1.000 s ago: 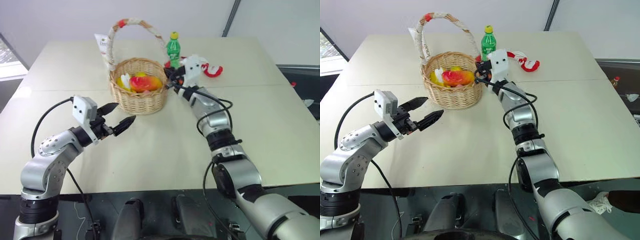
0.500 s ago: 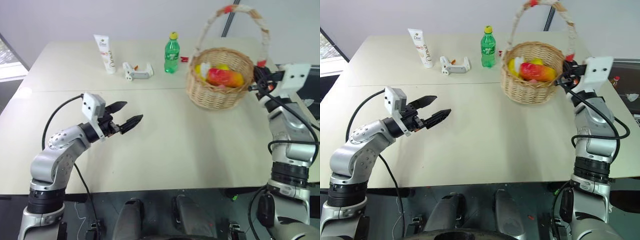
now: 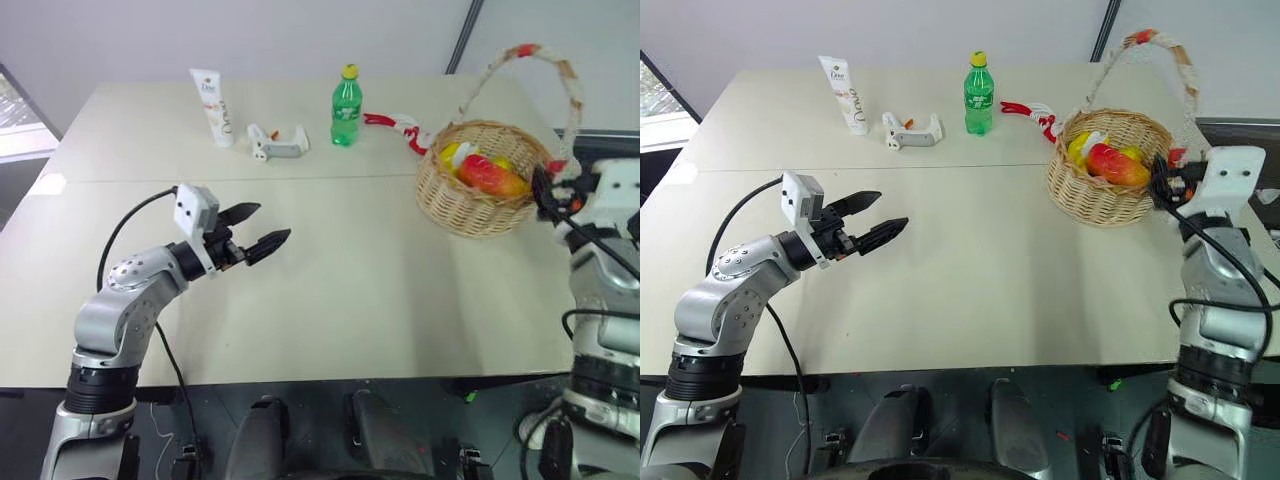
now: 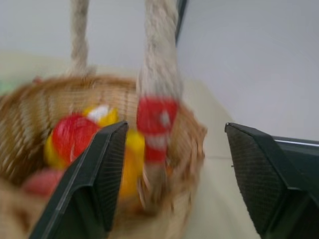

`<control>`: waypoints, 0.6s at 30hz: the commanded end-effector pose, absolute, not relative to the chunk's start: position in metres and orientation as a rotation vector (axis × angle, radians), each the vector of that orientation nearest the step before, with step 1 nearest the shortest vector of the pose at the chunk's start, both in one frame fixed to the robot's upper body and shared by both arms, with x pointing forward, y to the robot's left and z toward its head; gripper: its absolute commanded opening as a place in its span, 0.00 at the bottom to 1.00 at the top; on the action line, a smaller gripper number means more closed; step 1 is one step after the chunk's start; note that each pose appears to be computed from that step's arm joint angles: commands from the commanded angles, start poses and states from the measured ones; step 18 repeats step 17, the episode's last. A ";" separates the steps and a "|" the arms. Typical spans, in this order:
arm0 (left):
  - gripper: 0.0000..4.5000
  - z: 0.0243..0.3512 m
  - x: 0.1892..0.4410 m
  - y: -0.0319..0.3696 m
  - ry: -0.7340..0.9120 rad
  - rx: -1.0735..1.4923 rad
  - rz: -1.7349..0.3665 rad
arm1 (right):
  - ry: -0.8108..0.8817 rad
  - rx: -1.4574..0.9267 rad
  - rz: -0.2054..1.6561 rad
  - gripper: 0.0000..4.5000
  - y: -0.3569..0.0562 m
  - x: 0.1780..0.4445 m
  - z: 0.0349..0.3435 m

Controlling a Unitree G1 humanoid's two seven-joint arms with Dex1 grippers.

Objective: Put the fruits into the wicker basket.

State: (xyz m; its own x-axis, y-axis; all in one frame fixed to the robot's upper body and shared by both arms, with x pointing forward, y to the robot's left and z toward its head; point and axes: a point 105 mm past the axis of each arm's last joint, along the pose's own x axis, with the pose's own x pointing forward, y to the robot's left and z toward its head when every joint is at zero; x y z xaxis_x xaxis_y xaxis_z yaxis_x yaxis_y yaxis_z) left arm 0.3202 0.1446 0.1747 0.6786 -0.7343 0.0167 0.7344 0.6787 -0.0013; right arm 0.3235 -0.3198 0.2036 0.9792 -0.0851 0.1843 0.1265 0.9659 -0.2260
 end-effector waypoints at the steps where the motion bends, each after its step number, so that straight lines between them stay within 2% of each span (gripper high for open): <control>1: 1.00 0.178 0.322 0.170 -0.030 0.016 -0.731 | -0.183 -0.288 0.022 0.73 -0.312 0.300 0.212; 4: 1.00 0.165 0.322 0.188 0.011 0.016 -0.644 | -0.129 -0.269 0.174 0.73 -0.293 0.289 0.199; 9: 1.00 0.136 0.312 0.218 0.084 0.048 -0.509 | -0.005 -0.275 0.533 0.73 -0.224 0.277 0.164; 14: 1.00 0.129 0.303 0.233 0.059 0.031 -0.437 | 0.005 -0.269 0.624 0.73 -0.199 0.286 0.154; 18: 1.00 0.129 0.298 0.237 0.047 0.030 -0.420 | 0.007 -0.272 0.645 0.73 -0.195 0.293 0.151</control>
